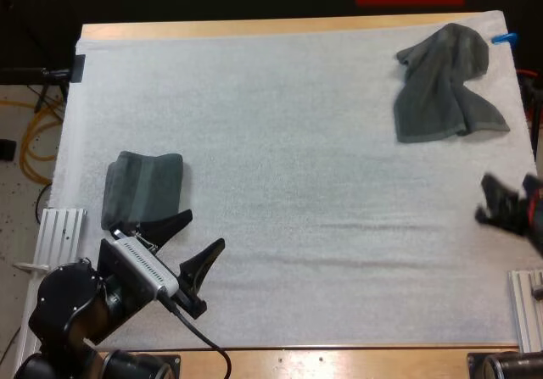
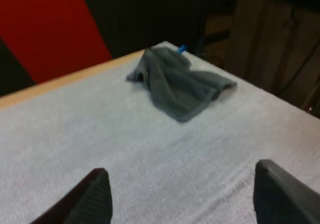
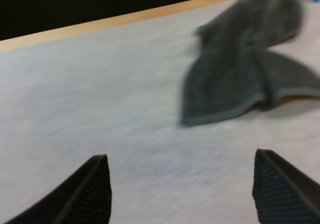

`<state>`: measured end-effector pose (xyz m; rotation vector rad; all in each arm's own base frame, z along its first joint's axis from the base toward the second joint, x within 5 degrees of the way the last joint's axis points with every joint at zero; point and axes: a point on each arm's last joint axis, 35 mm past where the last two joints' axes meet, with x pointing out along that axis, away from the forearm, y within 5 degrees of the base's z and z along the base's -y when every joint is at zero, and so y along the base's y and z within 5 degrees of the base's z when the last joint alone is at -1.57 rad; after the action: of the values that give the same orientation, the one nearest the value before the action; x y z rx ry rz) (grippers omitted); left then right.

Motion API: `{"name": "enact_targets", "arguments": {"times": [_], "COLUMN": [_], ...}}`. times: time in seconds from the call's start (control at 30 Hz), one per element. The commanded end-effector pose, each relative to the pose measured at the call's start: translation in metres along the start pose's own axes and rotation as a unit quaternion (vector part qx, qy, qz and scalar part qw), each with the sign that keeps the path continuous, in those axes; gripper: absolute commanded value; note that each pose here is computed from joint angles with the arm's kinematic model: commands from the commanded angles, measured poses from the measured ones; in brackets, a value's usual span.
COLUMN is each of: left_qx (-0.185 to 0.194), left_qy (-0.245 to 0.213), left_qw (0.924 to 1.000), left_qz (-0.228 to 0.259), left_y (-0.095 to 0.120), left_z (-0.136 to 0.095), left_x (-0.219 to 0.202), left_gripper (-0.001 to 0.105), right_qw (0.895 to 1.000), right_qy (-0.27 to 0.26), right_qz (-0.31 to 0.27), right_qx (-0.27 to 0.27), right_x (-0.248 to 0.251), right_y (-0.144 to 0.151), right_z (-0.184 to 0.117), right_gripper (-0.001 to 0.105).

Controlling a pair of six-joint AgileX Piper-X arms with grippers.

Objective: Pick towel from pile fold and stack

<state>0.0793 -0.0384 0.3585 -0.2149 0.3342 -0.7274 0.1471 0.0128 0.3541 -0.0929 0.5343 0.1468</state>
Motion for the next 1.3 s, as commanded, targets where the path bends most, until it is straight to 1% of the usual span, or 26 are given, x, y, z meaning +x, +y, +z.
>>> {"name": "enact_targets", "arguments": {"times": [0.0,0.03,0.13,0.3,0.33,0.4,0.6,0.73,0.83,0.9,1.03,1.13,1.2,1.27], "left_qx": [0.002,0.002,0.001,0.001,-0.001,-0.001,-0.001,-0.006,-0.024,-0.034,-0.036,-0.036,-0.036,-0.036], "left_qy": [-0.008,-0.008,-0.006,-0.006,-0.006,-0.006,-0.006,-0.006,-0.006,-0.004,-0.003,-0.003,-0.003,-0.003], "left_qw": [0.9999,0.9999,1.0000,0.9999,0.9999,0.9999,0.9999,0.9999,0.9997,0.9994,0.9993,0.9993,0.9993,0.9993], "left_qz": [-0.008,-0.008,-0.008,-0.009,-0.009,-0.009,-0.009,-0.009,-0.009,-0.009,-0.009,-0.009,-0.009,-0.009], "left_y": [-0.001,-0.001,-0.001,-0.001,-0.001,-0.001,-0.001,-0.001,-0.001,-0.001,-0.001,-0.001,-0.001,-0.001], "left_z": [0.004,0.004,0.004,0.004,0.004,0.004,0.004,0.004,0.004,0.003,0.003,0.003,0.003,0.003], "left_x": [0.001,0.001,0.001,0.001,0.001,0.001,0.001,0.001,0.001,0.001,0.001,0.001,0.001,0.001], "left_gripper": [0.059,0.059,0.059,0.059,0.059,0.059,0.059,0.059,0.059,0.059,0.059,0.059,0.059,0.059], "right_qw": [1.000,0.999,0.996,0.985,0.984,0.979,0.969,0.965,0.962,0.958,0.953,0.953,0.954,0.956], "right_qy": [0.011,0.020,0.073,0.139,0.141,0.163,0.209,0.229,0.241,0.255,0.269,0.277,0.281,0.277], "right_qz": [-0.024,-0.030,-0.044,-0.092,-0.099,-0.116,-0.123,-0.120,-0.121,-0.126,-0.139,-0.120,-0.097,-0.083], "right_qx": [-0.002,-0.002,-0.014,-0.043,-0.044,-0.048,-0.054,-0.055,-0.053,-0.043,-0.007,0.023,0.038,0.045], "right_x": [0.017,0.024,0.071,0.149,0.155,0.183,0.252,0.280,0.296,0.307,0.314,0.316,0.316,0.316], "right_y": [-0.003,-0.004,-0.008,-0.017,-0.018,-0.021,-0.025,-0.027,-0.030,-0.037,-0.050,-0.060,-0.064,-0.064], "right_z": [0.005,0.005,0.007,0.012,0.015,0.017,0.015,0.011,0.006,-0.003,-0.015,-0.021,-0.024,-0.024], "right_gripper": [0.059,0.059,0.059,0.059,0.059,0.059,0.059,0.059,0.059,0.059,0.059,0.049,0.037,0.034]}}
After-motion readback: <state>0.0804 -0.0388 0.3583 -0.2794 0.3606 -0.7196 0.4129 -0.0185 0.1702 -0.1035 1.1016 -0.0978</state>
